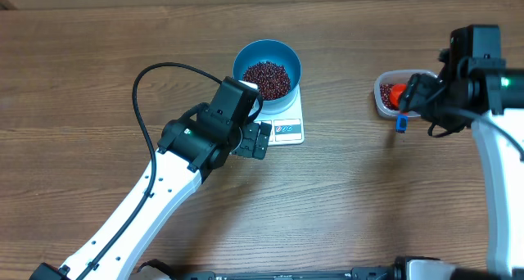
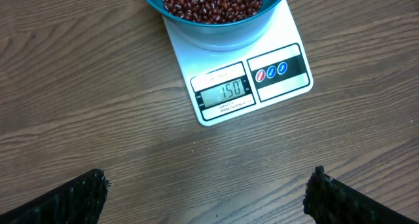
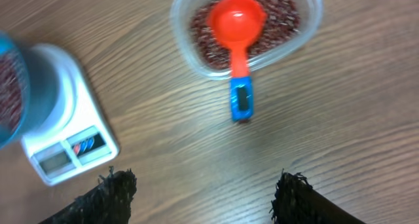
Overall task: Scoop item into bowl and weigh 150g on scale
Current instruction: 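Open the right gripper to release the scoop handle in the tub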
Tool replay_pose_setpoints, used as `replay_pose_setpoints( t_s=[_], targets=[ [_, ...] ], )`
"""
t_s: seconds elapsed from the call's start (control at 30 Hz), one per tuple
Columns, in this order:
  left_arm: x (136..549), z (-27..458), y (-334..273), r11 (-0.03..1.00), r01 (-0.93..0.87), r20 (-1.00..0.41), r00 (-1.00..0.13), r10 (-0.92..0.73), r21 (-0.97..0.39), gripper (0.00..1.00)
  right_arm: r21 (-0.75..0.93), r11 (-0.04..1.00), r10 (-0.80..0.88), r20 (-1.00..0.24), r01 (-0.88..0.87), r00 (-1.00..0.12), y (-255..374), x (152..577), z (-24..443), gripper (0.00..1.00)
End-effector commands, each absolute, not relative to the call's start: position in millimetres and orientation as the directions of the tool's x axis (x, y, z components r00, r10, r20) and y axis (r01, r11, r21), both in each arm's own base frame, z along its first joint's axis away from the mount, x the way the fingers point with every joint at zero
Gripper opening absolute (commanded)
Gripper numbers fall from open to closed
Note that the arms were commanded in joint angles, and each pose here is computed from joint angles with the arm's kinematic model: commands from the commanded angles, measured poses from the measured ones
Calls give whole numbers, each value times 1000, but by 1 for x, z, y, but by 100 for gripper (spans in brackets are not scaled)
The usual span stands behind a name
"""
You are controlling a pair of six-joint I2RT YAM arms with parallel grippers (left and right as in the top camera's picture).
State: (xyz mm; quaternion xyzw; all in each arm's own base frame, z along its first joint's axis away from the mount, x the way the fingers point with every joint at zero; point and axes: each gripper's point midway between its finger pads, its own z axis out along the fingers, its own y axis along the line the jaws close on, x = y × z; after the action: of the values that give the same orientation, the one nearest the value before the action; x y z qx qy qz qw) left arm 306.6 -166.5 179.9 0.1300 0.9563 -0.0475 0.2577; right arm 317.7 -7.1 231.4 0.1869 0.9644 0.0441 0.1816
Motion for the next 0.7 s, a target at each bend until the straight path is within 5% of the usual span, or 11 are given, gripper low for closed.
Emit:
replay_pose_setpoints(
  t_s=[0.0,0.03,0.67],
  targets=[
    [305,180,-166,958,287,-506,-829,239,-18,100,152,958,287,-408,245,-867,7,309,258,94],
    [305,180,-166,958,287,-506,-829,239,-18,100,151,959,283,-406,241,-869,8,305,259,100],
    [305,180,-166,958,287,-506,-829,239,-18,100,135,959,283,-349,251,-894,8,291,252,100]
  ],
)
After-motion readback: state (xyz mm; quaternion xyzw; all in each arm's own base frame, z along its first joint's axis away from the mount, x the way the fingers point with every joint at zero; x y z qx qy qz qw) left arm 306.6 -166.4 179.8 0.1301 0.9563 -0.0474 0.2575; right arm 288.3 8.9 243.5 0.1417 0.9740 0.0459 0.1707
